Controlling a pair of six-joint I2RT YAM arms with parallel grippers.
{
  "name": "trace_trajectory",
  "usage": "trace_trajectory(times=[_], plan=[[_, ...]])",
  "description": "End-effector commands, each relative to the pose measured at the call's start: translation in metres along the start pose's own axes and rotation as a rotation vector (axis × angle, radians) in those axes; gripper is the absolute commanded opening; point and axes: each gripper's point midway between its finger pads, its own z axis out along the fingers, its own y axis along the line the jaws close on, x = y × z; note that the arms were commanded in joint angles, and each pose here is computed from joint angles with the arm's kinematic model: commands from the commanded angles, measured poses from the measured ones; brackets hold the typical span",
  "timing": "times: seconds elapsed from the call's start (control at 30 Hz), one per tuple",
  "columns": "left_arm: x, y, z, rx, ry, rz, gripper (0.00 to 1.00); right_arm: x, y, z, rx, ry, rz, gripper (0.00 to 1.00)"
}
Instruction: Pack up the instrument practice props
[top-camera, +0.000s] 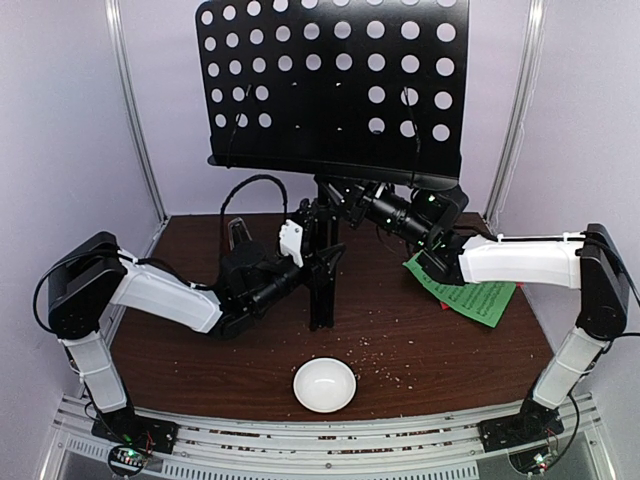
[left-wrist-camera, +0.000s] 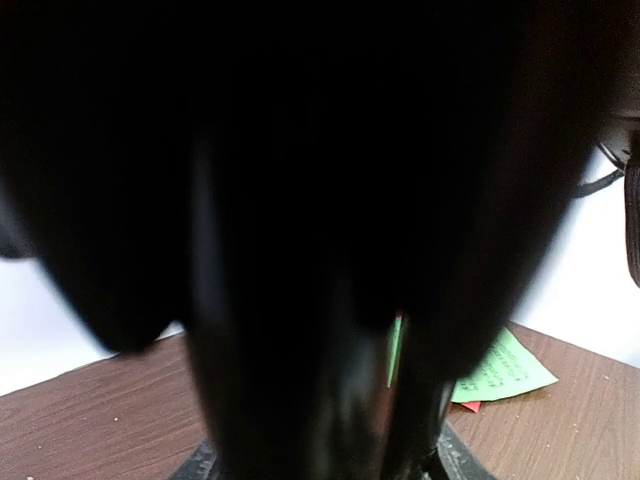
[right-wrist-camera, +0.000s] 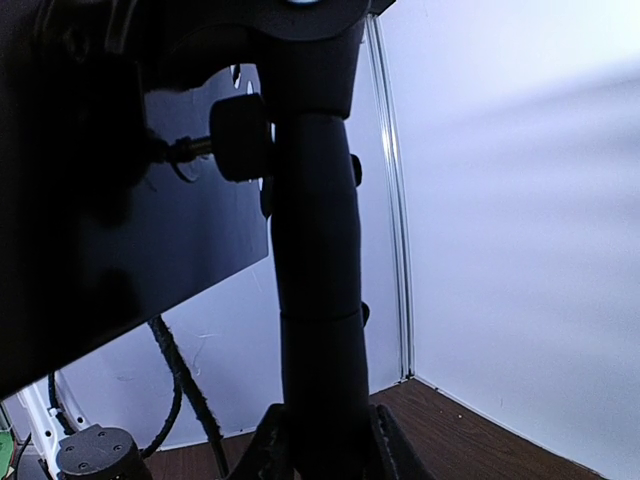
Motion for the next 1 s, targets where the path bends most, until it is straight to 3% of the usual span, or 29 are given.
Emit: trace_trajectory(times=[0.0, 0.13, 0.27, 0.37, 0.43, 0.57, 0.77, 0.97], plan=[[0.024, 0.01, 0.0, -0.039, 0.065, 0.017, 0.52, -0.023, 0.016, -0.004, -0.034, -0.053, -0.017, 0.0], [0.032, 0.01, 0.007, -0.042, 0.091, 0.025, 0.79, -0.025, 0.018, -0.005, -0.034, -0.063, -0.013, 0.0], [0.04, 0.01, 0.014, -0.047, 0.108, 0.033, 0.92, -0.028, 0.017, -0.006, -0.023, -0.07, -0.007, 0.0], [0.043, 0.008, 0.018, -0.043, 0.113, 0.043, 0.94, -0.028, 0.015, -0.007, -0.011, -0.072, -0.004, 0.0], [0.043, 0.008, 0.02, -0.042, 0.109, 0.049, 0.89, -0.029, 0.015, -0.008, -0.004, -0.075, -0.003, 0.0], [0.042, 0.012, 0.019, -0.064, 0.103, 0.051, 0.61, -0.032, 0.012, -0.011, 0.018, -0.089, -0.001, 0.0], [0.023, 0.019, 0.008, -0.095, 0.075, 0.066, 0.33, -0.045, -0.007, -0.015, 0.142, -0.114, 0.008, 0.0], [-0.019, 0.021, -0.007, -0.103, 0.054, 0.123, 0.31, -0.055, -0.035, -0.017, 0.313, -0.111, 0.017, 0.0]])
